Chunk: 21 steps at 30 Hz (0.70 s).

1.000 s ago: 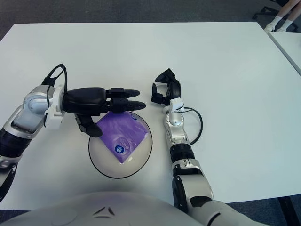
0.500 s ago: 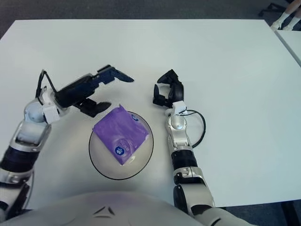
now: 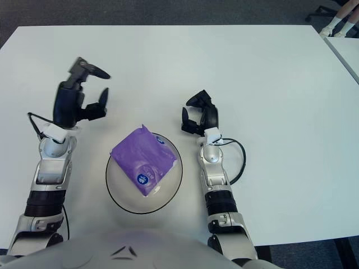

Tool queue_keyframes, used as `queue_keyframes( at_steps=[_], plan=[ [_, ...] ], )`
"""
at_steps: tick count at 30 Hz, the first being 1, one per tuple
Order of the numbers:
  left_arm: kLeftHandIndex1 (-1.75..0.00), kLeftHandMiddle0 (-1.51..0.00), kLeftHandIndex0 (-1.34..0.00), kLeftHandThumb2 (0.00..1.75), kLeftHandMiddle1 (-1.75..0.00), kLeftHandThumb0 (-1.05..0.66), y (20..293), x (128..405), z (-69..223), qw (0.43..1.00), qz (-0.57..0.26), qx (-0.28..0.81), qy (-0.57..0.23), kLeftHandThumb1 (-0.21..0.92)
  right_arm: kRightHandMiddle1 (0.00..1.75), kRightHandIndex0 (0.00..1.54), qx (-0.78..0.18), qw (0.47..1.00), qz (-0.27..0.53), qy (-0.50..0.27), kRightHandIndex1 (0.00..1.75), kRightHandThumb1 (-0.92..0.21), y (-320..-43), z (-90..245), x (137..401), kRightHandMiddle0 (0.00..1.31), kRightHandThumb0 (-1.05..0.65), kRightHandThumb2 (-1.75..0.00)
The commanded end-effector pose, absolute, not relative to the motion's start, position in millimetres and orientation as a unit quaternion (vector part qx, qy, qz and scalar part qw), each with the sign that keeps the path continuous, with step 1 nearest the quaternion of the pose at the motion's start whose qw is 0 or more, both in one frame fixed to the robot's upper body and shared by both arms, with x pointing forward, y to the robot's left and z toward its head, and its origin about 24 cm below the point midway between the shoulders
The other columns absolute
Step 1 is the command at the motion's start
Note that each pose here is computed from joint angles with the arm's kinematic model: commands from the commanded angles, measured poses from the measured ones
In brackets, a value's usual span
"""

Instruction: Put the tissue paper into the plate.

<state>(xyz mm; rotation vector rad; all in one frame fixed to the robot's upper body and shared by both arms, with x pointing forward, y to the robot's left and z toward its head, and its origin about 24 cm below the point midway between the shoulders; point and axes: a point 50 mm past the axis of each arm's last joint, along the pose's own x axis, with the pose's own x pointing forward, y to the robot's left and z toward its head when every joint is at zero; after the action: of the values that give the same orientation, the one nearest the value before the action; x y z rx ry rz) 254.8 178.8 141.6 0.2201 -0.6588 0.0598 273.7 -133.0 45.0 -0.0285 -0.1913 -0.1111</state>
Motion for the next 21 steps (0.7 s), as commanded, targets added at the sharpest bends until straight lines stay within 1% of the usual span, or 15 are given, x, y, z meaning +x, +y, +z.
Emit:
queue_keyframes(
  at_steps=[1,6,10,14,21],
  plan=[
    [-1.75,-1.03,-0.52,1.19,-1.75,-0.44,186,254,123,0.962,0.076,0.039,-0.26,0.43,1.75,0.68,-0.026,0.993,-0.07,0.086,1.59,-0.53,-140,-21,239,0.45,-0.41,-1.06],
    [-1.75,-1.06,-0.56,1.24,-1.75,-0.46,190,254,115,0.97,0.107,0.04,-0.216,0.38,1.75,0.68,-0.026,0.993,-0.072,0.088,1.58,-0.55,-139,-20,239,0.43,-0.41,-1.04],
    [-1.75,-1.07,-0.57,1.26,-1.75,-0.46,193,256,106,0.975,0.119,0.039,-0.185,0.37,1.75,0.68,-0.024,0.993,-0.071,0.087,1.58,-0.55,-139,-20,239,0.43,-0.41,-1.03],
    [-1.75,-1.06,-0.58,1.29,-1.75,-0.47,199,255,93,0.979,0.132,0.033,-0.151,0.35,1.75,0.68,-0.021,0.994,-0.071,0.086,1.58,-0.55,-139,-19,238,0.43,-0.41,-1.03],
    [-1.75,-1.02,-0.59,1.3,-1.75,-0.47,203,254,73,0.981,0.153,0.044,-0.114,0.33,1.75,0.68,-0.025,0.993,-0.074,0.086,1.58,-0.54,-138,-19,239,0.43,-0.41,-1.04]
  ],
)
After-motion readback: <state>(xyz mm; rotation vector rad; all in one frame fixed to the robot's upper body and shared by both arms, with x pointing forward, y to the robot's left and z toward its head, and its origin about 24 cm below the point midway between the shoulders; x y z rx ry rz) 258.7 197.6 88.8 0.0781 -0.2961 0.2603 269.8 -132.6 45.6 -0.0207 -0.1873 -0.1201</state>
